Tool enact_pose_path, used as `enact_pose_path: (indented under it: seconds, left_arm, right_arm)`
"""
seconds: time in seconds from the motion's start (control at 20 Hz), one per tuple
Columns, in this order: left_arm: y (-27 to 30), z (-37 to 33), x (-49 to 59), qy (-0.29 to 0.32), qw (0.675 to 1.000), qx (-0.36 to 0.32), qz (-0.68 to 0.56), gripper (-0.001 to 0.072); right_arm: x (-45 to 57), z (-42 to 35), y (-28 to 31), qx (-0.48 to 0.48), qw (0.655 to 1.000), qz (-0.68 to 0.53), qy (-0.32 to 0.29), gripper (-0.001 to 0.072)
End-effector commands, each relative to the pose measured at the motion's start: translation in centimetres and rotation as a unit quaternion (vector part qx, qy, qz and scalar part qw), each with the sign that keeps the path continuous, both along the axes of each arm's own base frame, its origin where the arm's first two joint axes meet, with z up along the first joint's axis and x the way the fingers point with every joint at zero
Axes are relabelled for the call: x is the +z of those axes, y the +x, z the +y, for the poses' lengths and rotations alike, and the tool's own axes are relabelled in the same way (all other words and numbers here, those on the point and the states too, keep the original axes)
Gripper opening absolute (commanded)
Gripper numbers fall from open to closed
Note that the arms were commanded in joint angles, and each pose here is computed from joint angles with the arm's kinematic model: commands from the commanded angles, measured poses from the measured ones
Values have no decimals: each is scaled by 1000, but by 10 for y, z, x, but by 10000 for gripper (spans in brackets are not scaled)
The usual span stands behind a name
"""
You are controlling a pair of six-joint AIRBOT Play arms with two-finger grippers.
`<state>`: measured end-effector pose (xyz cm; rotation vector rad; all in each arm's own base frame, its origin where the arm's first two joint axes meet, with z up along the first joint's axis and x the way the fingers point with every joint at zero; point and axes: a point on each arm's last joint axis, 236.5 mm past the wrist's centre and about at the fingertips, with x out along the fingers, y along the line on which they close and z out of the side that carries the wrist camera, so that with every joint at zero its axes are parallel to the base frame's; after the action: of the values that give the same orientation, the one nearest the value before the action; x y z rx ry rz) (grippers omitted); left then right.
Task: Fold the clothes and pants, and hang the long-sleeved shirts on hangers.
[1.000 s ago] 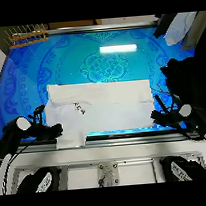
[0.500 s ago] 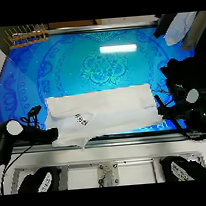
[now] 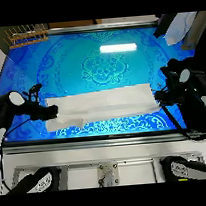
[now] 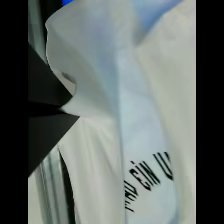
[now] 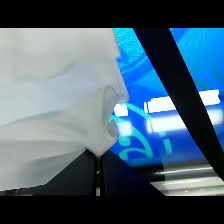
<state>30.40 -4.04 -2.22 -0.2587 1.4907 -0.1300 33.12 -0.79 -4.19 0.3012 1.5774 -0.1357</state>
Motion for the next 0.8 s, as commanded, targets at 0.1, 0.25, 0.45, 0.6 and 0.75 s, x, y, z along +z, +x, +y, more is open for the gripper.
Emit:
enact_pose_path:
  seconds: [0.1,0.25,0.45,0.6,0.75]
  left_arm:
    - [59,2,-19,1,1000,-3,4,6]
    - [76,3,-30,0,1000,-3,12,6]
    - [100,4,-33,0,1000,-1,1,9]
    - [122,6,-19,2,1000,1,-29,565]
    - [134,11,8,4,998,7,-62,564]
  right_arm:
    - [-11,2,53,-3,1000,-11,8,10]
    - [-11,15,86,-18,997,-60,37,11]
    - [4,39,140,-58,979,-166,101,29]
    - [23,50,163,-36,965,-225,131,680]
    - [27,32,153,8,968,-220,125,680]
